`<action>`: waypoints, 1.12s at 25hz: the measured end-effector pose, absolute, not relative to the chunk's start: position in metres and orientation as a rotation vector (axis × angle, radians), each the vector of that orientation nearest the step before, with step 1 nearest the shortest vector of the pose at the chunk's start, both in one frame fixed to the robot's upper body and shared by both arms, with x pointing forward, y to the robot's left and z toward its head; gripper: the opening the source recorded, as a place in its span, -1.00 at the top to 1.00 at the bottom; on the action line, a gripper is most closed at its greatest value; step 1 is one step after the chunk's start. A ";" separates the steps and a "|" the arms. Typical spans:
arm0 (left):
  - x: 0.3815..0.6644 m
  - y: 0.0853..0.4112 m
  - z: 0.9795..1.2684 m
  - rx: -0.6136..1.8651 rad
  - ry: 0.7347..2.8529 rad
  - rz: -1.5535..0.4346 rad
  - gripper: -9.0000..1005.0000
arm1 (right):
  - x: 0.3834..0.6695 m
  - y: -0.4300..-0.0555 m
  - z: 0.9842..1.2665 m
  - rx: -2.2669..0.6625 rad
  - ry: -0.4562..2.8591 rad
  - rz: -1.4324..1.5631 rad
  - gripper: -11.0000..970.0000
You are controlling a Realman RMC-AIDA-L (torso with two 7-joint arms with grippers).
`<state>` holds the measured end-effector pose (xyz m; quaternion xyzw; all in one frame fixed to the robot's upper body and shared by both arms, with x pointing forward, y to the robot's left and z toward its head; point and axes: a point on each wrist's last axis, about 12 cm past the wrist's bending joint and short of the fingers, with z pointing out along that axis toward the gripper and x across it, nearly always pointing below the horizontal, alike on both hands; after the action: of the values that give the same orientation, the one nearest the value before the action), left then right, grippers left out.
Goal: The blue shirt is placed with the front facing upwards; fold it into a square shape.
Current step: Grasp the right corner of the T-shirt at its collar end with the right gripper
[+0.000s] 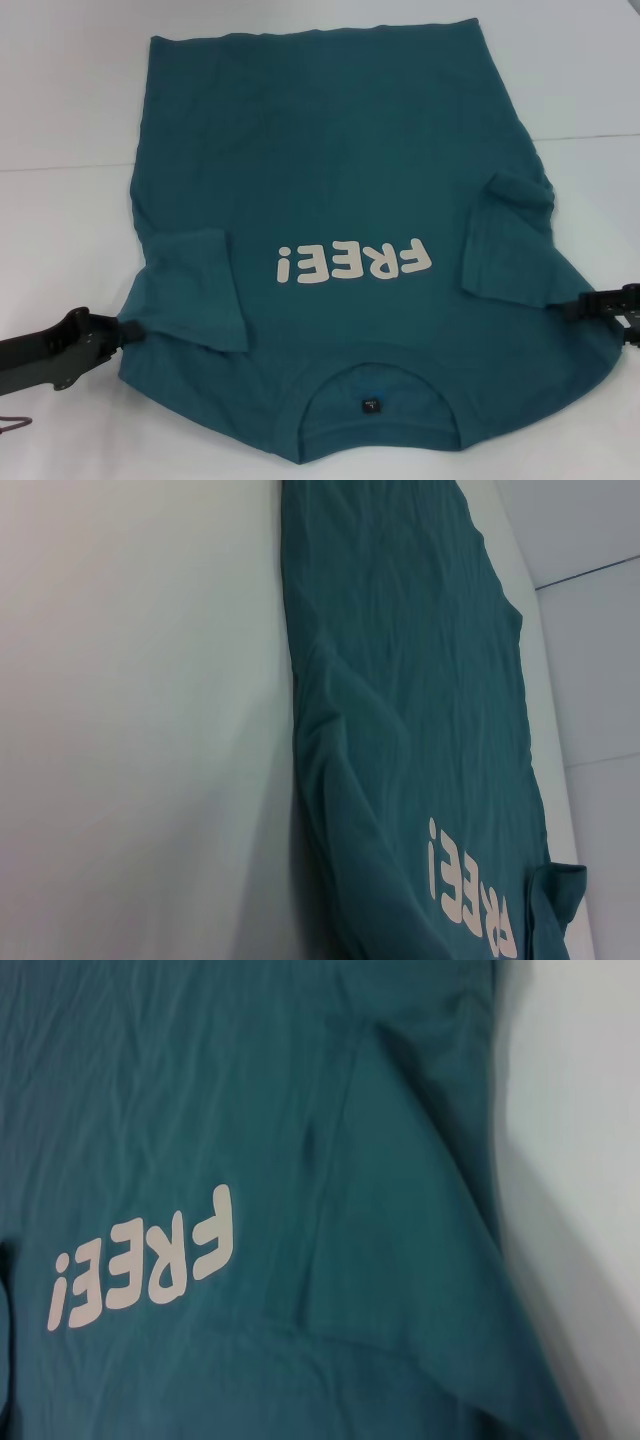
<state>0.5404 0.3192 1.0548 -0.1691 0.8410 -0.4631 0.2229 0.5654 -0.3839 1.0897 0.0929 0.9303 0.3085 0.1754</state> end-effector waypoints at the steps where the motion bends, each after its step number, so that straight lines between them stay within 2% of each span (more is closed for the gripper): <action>1: 0.540 0.319 1.055 -0.467 2.322 -1.279 0.94 | 0.566 -0.383 1.089 0.260 2.638 0.874 -0.91; 4: 0.540 0.319 1.055 -0.467 2.322 -1.279 0.94 | 0.568 -0.379 1.089 0.241 2.652 0.872 -0.91; 7: 0.540 0.319 1.055 -0.466 2.322 -1.281 0.94 | 0.570 -0.377 1.091 0.229 2.655 0.872 -0.59; 17: 0.540 0.319 1.055 -0.466 2.322 -1.283 0.94 | 0.570 -0.378 1.092 0.234 2.655 0.872 -0.09; 23: 0.541 0.319 1.055 -0.464 2.321 -1.284 0.94 | 0.570 -0.380 1.092 0.239 2.655 0.868 0.34; 28: 0.540 0.319 1.055 -0.460 2.331 -1.281 0.94 | 0.569 -0.381 1.092 0.234 2.655 0.865 0.83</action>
<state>0.5397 0.3189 1.0547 -0.1662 0.8426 -0.4631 0.2192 0.5693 -0.3806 1.0924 0.0824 0.9339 0.3043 0.1688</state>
